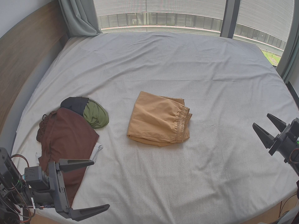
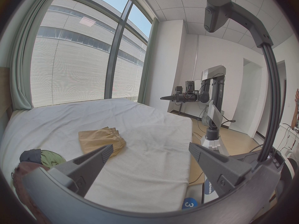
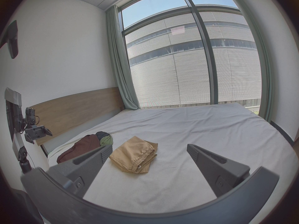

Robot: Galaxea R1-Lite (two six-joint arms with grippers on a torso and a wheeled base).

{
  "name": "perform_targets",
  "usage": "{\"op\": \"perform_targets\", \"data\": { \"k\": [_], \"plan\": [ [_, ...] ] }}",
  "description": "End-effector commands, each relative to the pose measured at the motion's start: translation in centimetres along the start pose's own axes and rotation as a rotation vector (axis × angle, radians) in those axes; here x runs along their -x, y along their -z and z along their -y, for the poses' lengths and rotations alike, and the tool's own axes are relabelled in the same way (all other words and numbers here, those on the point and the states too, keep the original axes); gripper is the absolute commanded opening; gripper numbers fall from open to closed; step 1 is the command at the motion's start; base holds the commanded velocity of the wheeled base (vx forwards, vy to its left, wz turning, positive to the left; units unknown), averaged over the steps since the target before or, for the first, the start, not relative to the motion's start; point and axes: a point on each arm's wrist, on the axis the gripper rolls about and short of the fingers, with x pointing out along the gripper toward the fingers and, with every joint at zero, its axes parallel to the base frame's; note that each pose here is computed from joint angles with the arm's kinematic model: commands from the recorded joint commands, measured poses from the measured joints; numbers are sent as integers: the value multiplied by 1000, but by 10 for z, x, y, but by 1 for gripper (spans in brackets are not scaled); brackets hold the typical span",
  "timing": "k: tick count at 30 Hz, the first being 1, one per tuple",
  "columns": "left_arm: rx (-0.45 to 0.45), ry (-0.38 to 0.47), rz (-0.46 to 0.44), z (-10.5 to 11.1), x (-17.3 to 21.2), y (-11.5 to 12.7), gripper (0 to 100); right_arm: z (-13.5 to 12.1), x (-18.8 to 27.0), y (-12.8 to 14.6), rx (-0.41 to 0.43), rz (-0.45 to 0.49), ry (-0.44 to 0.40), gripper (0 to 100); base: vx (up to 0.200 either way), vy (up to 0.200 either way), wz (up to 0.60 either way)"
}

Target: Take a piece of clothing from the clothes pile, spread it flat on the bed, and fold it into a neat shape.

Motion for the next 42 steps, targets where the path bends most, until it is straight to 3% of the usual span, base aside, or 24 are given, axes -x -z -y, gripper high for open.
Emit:
{"op": "perform_targets", "data": {
  "k": [1,16,21,33,42],
  "plan": [
    [-36,-20,45,17,23,-9,100,-7,22,-26,59,103,10,100,0,0,0],
    [-30,-129,57,45,63,-9,100,-15,60,-50,95,214,138,100,0,0,0],
    [-2,-206,17,50,73,-2,100,-22,79,-38,92,222,140,100,0,0,0],
    [-9,-224,25,68,89,7,100,-37,117,-22,88,242,157,100,0,0,0],
    [-8,-281,43,83,103,17,100,-54,160,7,69,230,162,100,0,0,0]
  ]
}}
